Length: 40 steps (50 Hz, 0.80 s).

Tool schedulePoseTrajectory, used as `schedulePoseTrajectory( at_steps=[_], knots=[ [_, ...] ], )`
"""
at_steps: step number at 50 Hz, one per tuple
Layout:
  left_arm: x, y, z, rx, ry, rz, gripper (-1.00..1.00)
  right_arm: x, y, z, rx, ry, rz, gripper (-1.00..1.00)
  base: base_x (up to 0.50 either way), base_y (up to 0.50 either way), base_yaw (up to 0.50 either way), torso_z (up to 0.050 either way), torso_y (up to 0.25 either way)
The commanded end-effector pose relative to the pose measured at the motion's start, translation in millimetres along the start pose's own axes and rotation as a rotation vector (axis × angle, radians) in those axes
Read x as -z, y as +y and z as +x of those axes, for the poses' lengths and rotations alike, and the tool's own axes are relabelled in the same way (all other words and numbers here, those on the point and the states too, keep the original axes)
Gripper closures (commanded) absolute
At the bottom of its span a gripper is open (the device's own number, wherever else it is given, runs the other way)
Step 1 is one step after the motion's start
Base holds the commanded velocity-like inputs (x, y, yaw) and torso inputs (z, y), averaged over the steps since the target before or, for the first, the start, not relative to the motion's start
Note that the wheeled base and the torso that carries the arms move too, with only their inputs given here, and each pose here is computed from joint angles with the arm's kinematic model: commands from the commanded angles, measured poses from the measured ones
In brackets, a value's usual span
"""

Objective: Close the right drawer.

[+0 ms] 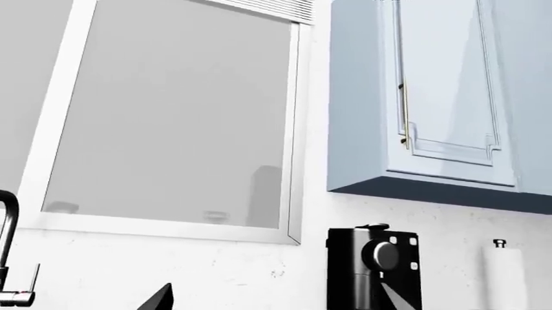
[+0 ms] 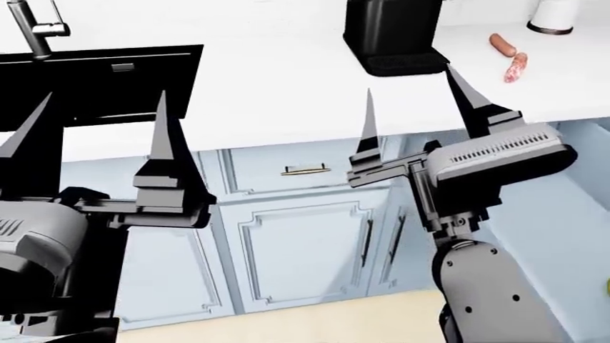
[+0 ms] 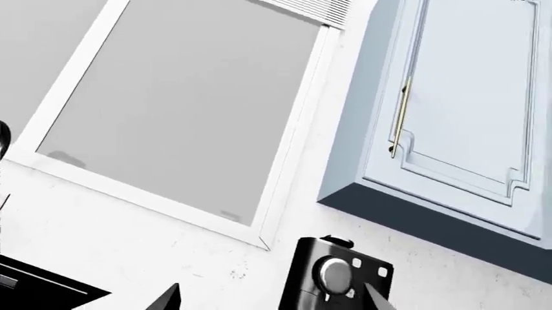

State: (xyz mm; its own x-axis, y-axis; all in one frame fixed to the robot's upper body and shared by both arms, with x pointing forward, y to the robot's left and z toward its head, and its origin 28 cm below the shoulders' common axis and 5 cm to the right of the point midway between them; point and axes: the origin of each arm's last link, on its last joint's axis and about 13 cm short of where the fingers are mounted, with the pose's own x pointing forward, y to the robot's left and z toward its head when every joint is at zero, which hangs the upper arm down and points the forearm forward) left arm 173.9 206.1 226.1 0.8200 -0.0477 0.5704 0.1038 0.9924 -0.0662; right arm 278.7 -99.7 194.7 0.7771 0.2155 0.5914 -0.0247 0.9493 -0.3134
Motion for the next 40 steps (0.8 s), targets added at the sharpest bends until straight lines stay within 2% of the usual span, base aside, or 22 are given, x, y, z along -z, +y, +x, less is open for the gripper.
schedulePoseTrajectory(
  at_steps=[1,40],
  knots=[
    [-0.7,-1.3,0.3,0.004,-0.001,0.000,-1.00,0.0,-0.7,0.1,0.009,0.006,0.000,-1.00,0.00,0.00,-0.50,0.000,0.000],
    [1.1,-0.5,-1.2,0.006,-0.005,0.005,-1.00,1.3,-1.0,-2.3,0.029,0.005,0.015,-1.00,0.00,0.00,-0.50,0.000,0.000]
  ],
)
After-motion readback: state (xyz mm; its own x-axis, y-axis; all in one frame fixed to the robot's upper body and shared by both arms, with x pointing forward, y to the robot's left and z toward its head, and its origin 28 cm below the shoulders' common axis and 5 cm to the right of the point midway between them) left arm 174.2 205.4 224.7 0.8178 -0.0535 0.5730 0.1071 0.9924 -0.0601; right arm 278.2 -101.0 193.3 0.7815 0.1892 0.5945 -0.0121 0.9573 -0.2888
